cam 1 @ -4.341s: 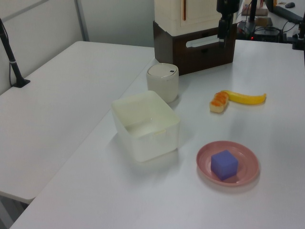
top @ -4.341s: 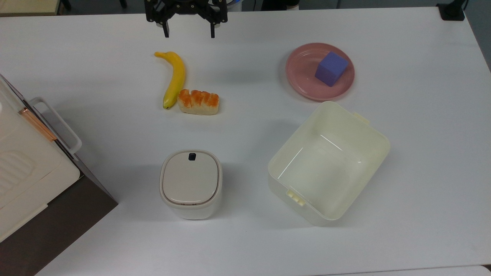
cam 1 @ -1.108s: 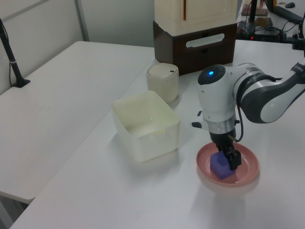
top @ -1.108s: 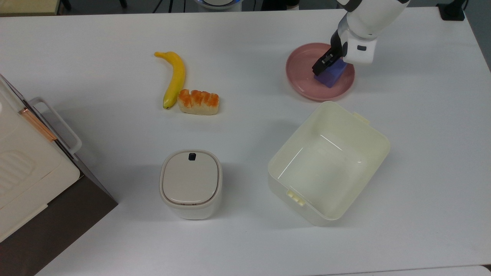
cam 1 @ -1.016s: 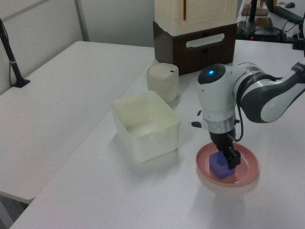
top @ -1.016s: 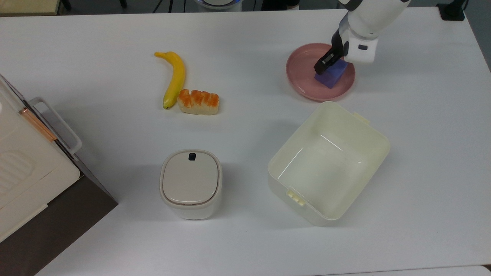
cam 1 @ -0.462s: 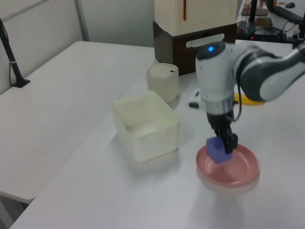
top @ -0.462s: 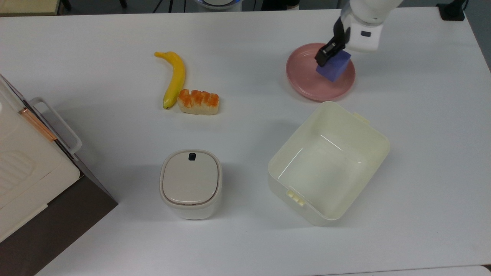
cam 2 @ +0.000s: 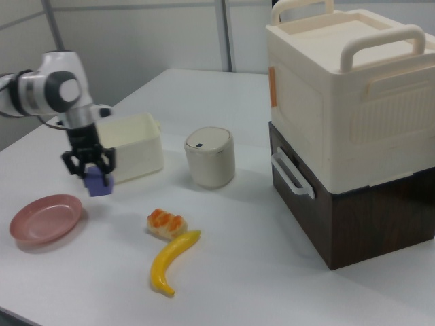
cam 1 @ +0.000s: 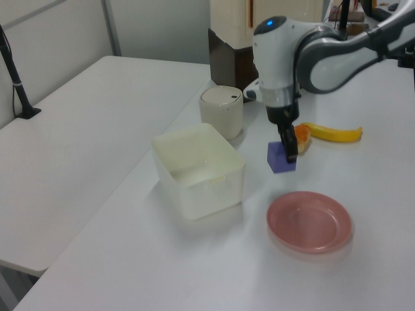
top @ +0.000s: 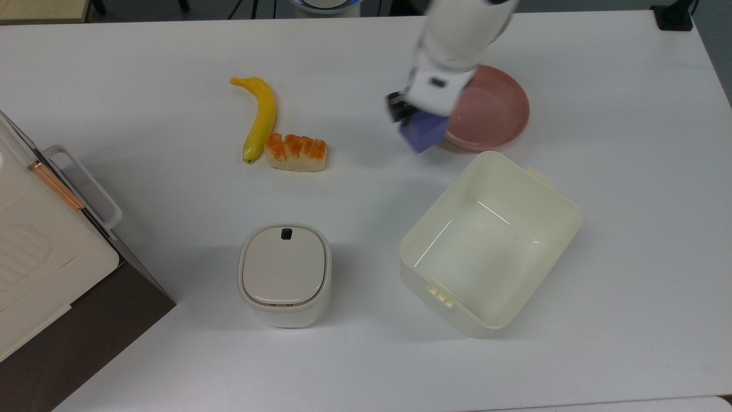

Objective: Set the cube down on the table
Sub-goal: 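Carry the cube off the plate and set it on the table, then open the gripper and raise it away from the cube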

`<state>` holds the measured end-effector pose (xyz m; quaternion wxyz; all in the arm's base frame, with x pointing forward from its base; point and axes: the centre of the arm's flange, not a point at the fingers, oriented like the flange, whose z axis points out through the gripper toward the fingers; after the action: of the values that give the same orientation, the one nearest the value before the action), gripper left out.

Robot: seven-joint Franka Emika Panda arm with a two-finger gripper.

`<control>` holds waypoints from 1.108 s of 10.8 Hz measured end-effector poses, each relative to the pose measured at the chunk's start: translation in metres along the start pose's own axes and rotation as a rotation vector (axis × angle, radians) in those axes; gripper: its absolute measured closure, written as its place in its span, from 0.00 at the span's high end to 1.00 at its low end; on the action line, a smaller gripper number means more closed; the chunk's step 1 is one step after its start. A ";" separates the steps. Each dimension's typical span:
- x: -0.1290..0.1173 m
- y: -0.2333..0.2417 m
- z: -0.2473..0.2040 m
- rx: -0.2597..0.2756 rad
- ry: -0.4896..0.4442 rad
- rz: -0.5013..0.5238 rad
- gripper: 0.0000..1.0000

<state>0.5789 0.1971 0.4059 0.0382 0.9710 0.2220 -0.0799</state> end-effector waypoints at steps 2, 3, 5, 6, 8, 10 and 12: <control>-0.003 0.067 0.000 0.005 0.058 0.102 0.55; -0.007 0.093 0.000 -0.002 0.078 0.140 0.60; -0.014 0.132 -0.002 -0.005 0.093 0.201 0.88; -0.016 0.143 -0.007 -0.006 0.104 0.218 1.00; -0.018 0.160 -0.027 -0.012 0.143 0.248 1.00; -0.037 0.180 -0.059 -0.014 0.177 0.293 1.00; -0.074 0.189 -0.103 -0.003 0.180 0.327 1.00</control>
<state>0.6100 0.0067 0.5272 0.0320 0.9973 0.0638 0.0147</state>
